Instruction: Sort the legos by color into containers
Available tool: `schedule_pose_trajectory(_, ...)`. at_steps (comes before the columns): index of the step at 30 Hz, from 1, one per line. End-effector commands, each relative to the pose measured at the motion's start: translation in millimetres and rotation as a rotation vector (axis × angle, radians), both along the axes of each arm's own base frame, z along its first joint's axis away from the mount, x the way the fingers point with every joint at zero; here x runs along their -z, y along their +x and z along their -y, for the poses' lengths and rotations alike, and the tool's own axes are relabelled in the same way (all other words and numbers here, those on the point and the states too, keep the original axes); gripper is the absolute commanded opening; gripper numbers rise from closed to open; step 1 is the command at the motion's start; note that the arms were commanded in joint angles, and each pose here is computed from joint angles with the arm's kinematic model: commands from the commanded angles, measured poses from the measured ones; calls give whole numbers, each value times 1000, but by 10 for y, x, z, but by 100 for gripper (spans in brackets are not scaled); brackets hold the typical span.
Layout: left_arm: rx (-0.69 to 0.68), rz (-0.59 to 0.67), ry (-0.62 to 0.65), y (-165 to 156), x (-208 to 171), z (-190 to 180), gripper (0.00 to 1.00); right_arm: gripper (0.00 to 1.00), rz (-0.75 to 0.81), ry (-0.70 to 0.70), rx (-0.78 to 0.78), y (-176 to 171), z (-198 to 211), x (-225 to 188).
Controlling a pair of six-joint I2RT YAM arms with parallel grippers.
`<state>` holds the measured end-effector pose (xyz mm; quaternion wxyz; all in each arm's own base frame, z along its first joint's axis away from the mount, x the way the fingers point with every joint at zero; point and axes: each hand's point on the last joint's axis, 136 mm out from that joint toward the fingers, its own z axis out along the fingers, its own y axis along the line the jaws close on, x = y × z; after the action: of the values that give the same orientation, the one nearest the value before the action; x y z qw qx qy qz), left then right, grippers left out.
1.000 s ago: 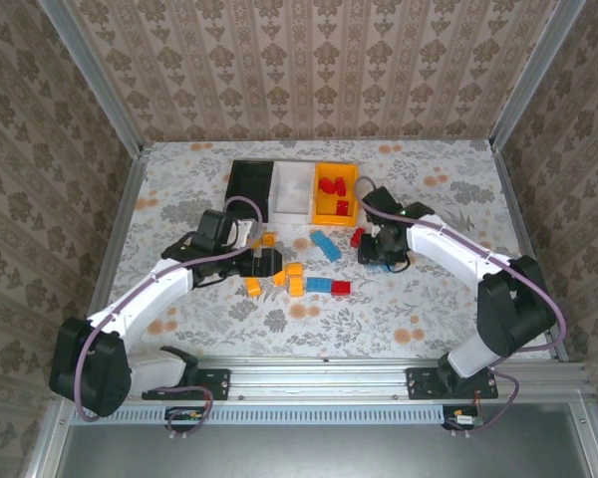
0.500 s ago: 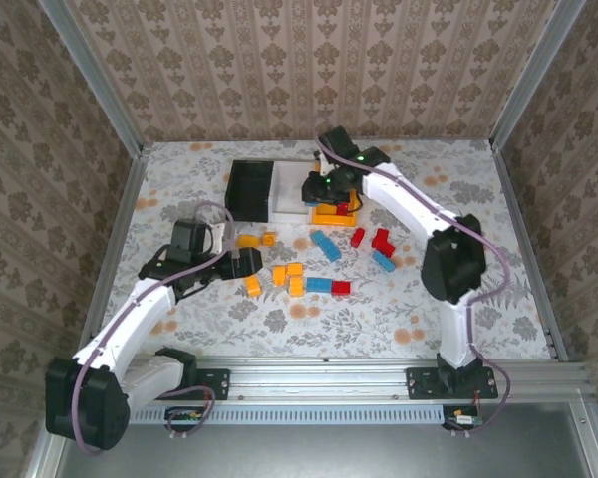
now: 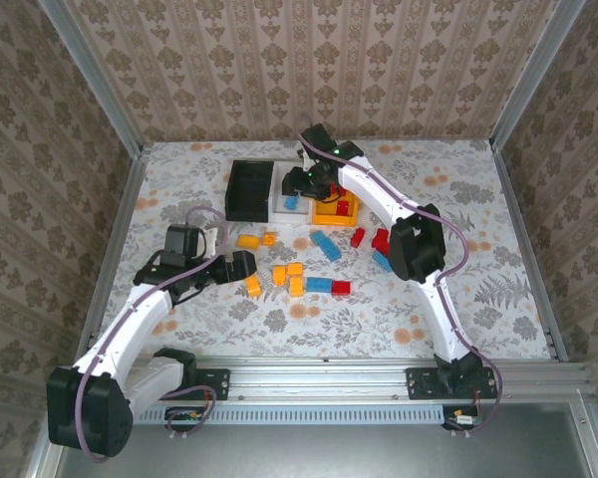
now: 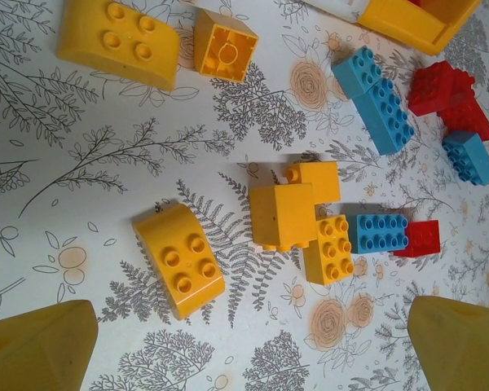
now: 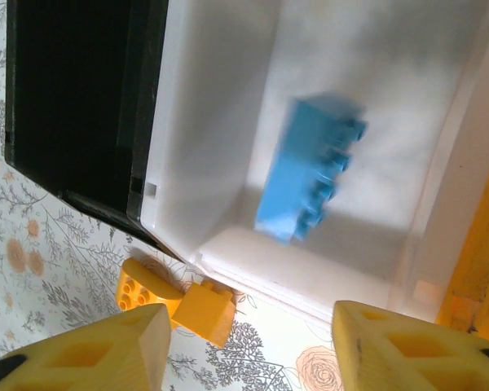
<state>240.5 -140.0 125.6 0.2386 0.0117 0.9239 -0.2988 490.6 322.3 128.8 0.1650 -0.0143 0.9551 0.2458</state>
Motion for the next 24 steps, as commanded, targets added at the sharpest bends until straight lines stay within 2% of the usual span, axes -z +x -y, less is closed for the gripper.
schedule_pose_trajectory(1,15,-2,-4,-48,10,-6,100,59,-13,0,1,-37,5,-75)
schedule_pose_trajectory(8,13,2,-5,-50,1,-9,100,60,36,-9,-6,-205,126,-433)
schedule_pose_trajectory(13,19,4,-10,-57,-13,2,100,62,100,-90,-1,-542,510,-639)
schedule_pose_trajectory(18,29,11,-35,-53,-25,41,100,65,61,-272,30,-1024,1235,-381)
schedule_pose_trajectory(24,62,-1,-58,-29,14,166,100,68,-67,-454,71,-1524,2040,115)
